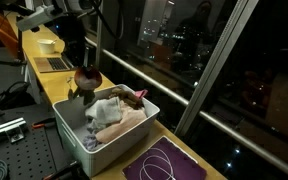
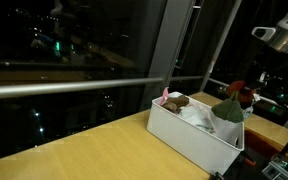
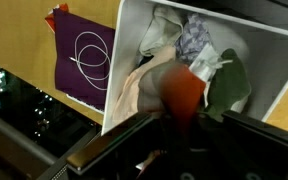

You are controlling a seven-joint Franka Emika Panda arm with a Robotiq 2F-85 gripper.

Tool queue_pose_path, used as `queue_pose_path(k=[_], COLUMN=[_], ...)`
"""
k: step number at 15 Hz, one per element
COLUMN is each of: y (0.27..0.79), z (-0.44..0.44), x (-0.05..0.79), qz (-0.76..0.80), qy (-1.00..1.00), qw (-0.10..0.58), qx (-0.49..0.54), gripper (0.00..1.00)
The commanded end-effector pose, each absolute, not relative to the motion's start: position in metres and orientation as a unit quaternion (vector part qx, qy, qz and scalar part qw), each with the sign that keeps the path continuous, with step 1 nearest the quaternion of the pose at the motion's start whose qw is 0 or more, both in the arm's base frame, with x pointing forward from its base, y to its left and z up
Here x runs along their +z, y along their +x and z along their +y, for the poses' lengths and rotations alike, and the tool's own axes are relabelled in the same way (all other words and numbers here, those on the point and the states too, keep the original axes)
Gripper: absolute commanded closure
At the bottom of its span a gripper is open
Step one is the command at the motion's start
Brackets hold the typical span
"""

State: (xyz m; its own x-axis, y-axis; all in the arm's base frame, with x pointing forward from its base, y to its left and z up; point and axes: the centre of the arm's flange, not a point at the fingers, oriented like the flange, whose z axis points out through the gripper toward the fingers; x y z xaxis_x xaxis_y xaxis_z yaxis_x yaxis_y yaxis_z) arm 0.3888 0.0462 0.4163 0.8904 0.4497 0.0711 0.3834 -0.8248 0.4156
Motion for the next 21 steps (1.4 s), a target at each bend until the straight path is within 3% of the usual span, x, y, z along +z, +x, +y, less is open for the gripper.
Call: queue_pose_path(k=[1,2,3,6,12,14,19,21], y=[0.404,0.409,0.412,0.420,0.422,0.423,0.431,0.423], z=[0.051,0.052,0.053,0.054,0.065,0.082,0.152,0.137], x=[0.410,0.406,0.403,0.391,0.400,0.412,0.433,0.429], qz=[0.233,0.234,0.235,0.241,0.246,0.253,0.287,0.287], qy=[0.944,0.944,0.945,0.945,0.943,0.940,0.927,0.927], qw=[0.211,0.210,0.207,0.199,0.201,0.201,0.175,0.186], qx=[0.096,0.096,0.096,0.092,0.095,0.110,0.167,0.152], gripper=[0.97,0.97,0.63,0.49,0.05,0.00,0.00,0.00])
